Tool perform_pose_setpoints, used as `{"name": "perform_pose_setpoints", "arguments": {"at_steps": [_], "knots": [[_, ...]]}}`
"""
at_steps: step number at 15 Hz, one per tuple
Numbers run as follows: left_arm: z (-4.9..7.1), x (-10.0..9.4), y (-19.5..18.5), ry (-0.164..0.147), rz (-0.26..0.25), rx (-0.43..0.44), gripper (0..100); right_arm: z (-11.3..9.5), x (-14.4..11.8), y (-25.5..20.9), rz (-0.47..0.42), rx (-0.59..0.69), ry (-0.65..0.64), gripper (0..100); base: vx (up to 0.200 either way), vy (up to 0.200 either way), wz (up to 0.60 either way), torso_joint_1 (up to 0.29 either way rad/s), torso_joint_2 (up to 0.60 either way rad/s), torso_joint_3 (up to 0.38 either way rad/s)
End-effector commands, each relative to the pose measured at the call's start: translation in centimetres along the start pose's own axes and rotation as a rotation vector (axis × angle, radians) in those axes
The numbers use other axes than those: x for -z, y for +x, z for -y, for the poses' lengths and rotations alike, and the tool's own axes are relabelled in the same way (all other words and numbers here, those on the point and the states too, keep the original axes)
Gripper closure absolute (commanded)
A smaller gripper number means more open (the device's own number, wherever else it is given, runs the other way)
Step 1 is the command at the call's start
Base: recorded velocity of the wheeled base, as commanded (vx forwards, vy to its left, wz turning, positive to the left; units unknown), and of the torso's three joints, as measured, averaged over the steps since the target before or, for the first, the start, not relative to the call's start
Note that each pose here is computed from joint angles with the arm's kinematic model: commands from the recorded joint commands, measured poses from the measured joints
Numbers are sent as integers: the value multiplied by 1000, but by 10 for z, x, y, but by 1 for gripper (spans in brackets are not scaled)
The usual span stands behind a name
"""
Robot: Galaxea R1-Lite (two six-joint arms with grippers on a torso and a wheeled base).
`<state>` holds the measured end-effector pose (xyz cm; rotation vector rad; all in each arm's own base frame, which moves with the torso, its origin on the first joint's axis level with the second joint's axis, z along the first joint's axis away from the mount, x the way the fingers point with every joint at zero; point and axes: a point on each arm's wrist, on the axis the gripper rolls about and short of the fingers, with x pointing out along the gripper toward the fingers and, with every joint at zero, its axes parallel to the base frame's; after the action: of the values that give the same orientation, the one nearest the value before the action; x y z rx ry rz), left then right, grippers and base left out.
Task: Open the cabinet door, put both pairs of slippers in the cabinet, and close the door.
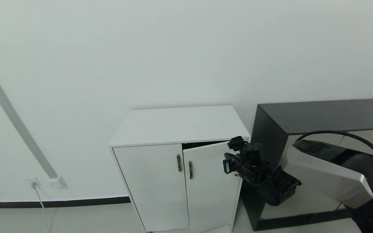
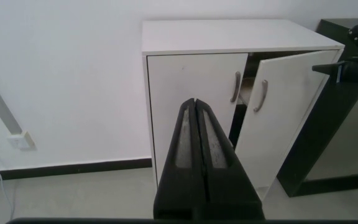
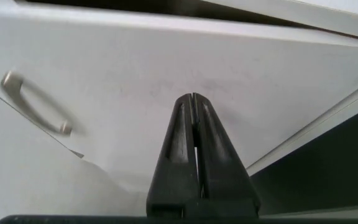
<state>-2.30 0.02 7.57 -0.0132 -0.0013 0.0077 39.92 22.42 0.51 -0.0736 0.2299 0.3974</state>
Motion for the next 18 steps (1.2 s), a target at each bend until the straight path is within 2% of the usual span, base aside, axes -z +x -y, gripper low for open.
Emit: {"name": "perform_pose_setpoints", "arguments": {"at_steps": [1,18], "knots": [[0,0,0,-1,-1,-2,100,1,2,3,2,4,2,100,0,0,0,0,0,0],[0,0,0,-1,-1,-2,100,22,1,27,58,48,28,100,0,0,0,0,0,0]]}}
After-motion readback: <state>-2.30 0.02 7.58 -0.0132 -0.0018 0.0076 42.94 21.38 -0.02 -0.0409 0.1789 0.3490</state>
